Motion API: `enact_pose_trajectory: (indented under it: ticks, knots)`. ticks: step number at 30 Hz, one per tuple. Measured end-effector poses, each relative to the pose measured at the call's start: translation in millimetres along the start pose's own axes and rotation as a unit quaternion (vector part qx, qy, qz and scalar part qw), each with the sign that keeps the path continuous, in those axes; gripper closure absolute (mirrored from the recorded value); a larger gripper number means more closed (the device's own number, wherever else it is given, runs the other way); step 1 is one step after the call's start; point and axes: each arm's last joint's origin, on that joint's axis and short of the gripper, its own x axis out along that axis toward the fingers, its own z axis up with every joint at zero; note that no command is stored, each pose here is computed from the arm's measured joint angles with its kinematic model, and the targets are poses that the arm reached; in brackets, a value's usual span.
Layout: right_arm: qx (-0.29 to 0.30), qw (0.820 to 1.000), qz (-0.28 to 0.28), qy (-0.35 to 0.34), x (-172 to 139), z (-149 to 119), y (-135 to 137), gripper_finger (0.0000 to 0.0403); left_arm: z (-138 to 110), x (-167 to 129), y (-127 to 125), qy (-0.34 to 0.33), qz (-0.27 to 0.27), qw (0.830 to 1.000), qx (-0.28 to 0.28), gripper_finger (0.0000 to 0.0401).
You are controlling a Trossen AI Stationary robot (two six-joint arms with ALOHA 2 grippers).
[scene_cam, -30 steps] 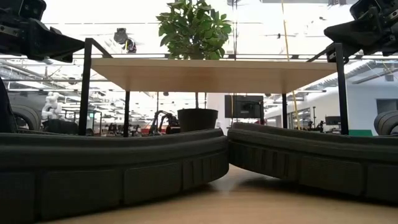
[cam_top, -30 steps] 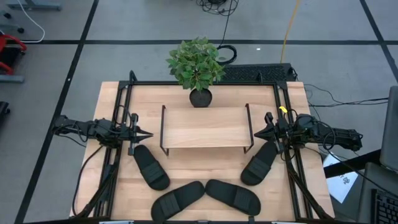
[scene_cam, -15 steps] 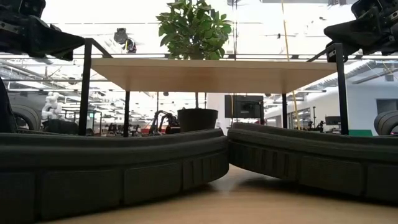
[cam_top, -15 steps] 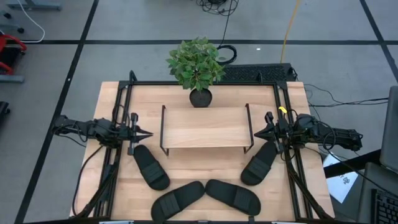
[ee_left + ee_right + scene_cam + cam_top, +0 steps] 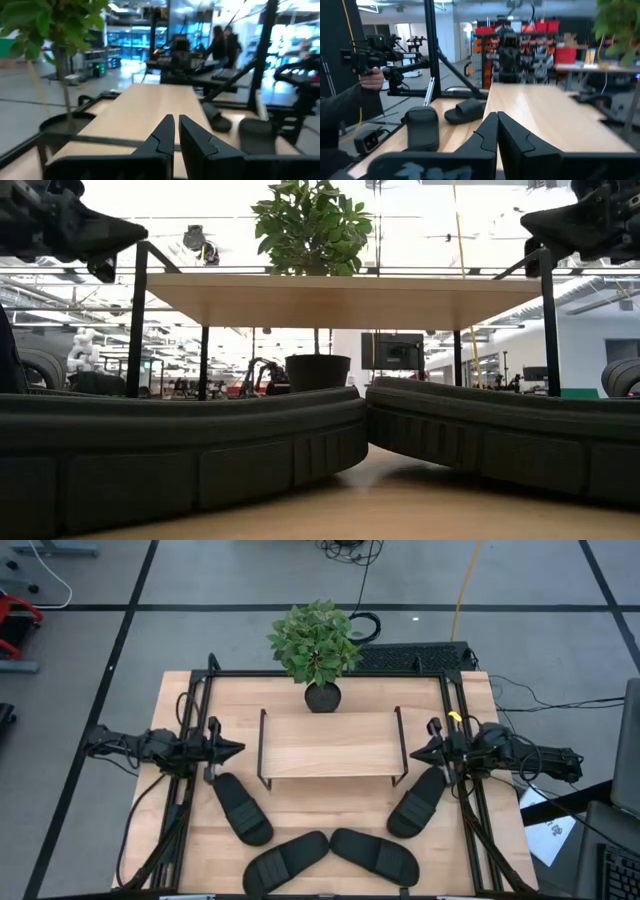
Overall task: Pick and place slides into the shelf
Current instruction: Put the black slide on the shelf
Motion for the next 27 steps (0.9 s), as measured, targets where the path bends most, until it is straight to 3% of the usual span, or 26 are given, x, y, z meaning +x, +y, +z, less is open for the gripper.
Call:
enact_pose_trajectory:
  ticks: [6,12,19,24,27]
  knots:
    - [-0.010,0.999,0.001,-0.045,0,9,0,0.0398,-5,6,-1,0.020,0.005,0.999,0.027,0.0377]
    - [-0.025,0.998,-0.008,-0.063,-6,30,2,0.0362,-6,9,-2,0.026,0.005,0.999,0.047,0.0377]
    - [-0.031,0.995,-0.089,0.027,-25,70,3,0.0322,-8,10,-2,0.034,0.005,0.999,0.042,0.0377]
    - [-0.023,0.991,-0.094,0.094,-38,105,7,0.0321,-7,10,-2,0.033,0.005,0.999,0.040,0.0377]
    - [-0.021,0.979,-0.129,0.154,-46,121,7,0.0328,-7,10,-2,0.033,0.005,0.999,0.040,0.0377]
